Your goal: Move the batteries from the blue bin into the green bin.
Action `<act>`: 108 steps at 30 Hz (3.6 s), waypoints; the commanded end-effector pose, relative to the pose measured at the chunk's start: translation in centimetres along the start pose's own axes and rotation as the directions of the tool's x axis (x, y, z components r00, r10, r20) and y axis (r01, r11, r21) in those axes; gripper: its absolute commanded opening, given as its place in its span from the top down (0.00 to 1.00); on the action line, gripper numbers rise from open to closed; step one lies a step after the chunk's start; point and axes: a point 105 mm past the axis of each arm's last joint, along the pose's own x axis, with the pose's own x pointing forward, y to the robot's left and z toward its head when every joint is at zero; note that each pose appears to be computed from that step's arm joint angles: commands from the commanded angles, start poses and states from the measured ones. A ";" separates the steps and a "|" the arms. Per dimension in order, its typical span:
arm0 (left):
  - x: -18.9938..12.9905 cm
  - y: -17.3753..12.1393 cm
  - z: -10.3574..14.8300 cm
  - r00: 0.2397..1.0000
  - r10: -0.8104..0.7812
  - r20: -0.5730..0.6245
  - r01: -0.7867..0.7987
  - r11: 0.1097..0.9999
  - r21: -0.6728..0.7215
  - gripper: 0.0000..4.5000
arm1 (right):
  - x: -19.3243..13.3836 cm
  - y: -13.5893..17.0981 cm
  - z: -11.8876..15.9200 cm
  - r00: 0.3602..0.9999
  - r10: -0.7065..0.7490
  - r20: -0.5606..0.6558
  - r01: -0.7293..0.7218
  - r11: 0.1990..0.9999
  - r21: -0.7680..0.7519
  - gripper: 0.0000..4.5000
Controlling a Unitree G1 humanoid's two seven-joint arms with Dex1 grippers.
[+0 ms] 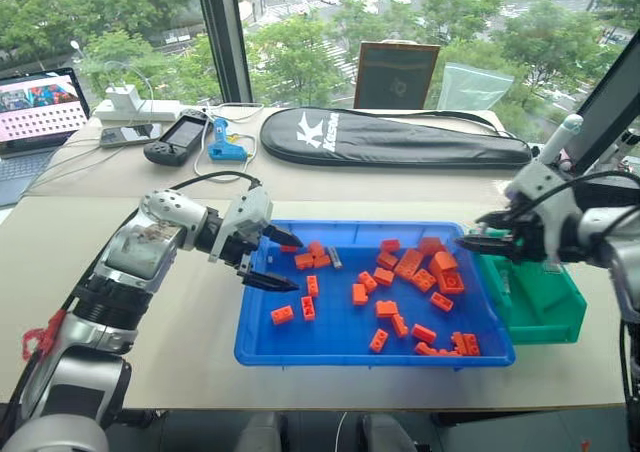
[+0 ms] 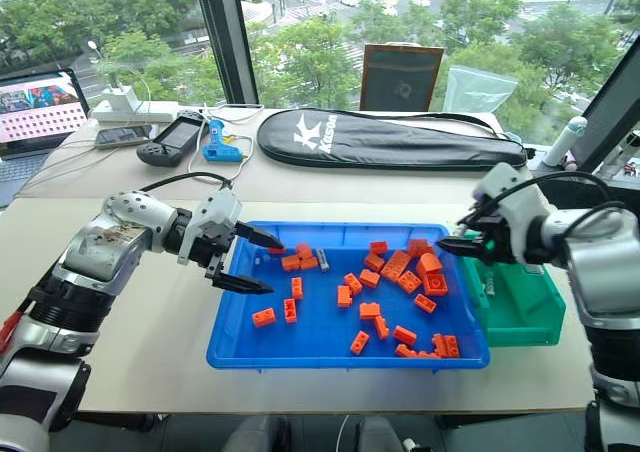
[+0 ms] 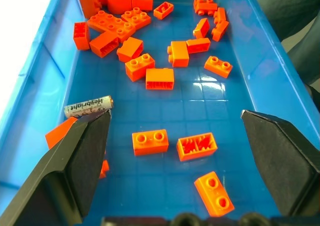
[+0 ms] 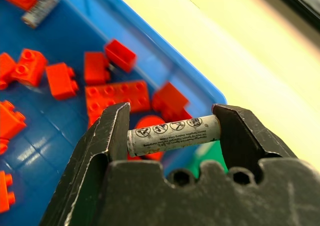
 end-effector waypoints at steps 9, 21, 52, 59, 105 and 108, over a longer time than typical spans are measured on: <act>-0.2 -0.3 0.6 1.000 -0.013 -0.012 0.014 0.999 0.051 0.00 | -1.0 -2.1 -3.4 0.983 -0.155 -0.103 0.157 0.987 0.013 0.34; -2.2 0.2 0.3 0.998 0.045 -0.038 -0.044 0.999 0.028 0.00 | -1.8 -0.9 0.6 0.985 -0.169 0.031 0.170 0.984 -0.048 0.01; -4.0 1.7 2.5 0.986 0.164 0.030 -0.165 0.985 0.051 0.00 | 13.2 17.9 6.1 0.996 0.066 0.065 -0.077 0.979 0.190 0.01; -3.8 1.6 2.2 0.987 0.160 0.026 -0.161 0.986 0.051 0.00 | 14.8 18.5 6.2 0.995 0.065 0.072 -0.075 0.987 0.140 0.24; -1.3 4.7 5.7 0.950 0.248 0.191 -0.270 0.958 0.100 0.00 | -6.3 -2.1 -1.6 0.932 -0.362 0.015 0.358 0.926 0.119 0.16; -1.8 4.6 5.9 0.945 0.256 0.202 -0.270 0.962 0.046 0.00 | -6.7 -1.7 1.8 0.906 -0.359 0.226 0.376 0.926 -0.036 0.01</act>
